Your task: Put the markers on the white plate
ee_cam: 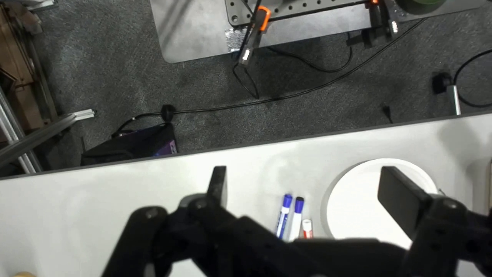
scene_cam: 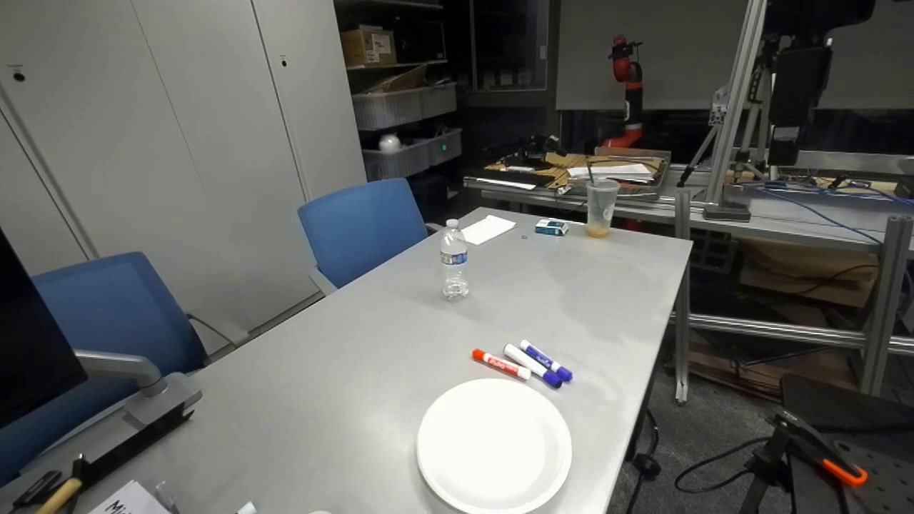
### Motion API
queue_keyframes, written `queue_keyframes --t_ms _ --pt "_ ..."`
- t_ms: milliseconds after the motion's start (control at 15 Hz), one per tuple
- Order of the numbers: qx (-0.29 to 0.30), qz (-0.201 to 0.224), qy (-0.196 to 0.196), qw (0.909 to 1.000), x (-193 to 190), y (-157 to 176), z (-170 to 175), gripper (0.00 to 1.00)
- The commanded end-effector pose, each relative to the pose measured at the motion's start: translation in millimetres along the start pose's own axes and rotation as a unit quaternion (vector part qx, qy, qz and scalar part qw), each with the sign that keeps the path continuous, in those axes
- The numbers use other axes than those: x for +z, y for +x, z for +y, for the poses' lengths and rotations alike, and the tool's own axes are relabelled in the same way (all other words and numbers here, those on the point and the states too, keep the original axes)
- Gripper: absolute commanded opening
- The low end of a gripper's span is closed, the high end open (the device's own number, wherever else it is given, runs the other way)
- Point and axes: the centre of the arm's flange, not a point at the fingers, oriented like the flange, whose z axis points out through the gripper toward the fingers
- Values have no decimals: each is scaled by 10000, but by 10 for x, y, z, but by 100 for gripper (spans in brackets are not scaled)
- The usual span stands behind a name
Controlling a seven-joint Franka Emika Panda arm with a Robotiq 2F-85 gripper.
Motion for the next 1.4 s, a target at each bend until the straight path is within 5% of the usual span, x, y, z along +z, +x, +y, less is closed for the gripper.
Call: queue_keyframes --t_ms 0,867,933,1067,1333 --pt "-24 7 -74 10000 -11 8 -175 100" --pt "352 238 98 9991 54 94 -252 100" --pt "380 318 194 9986 136 525 -402 100" --pt "447 638 435 9960 162 703 -502 100" --pt "405 647 461 9960 284 682 -508 100"
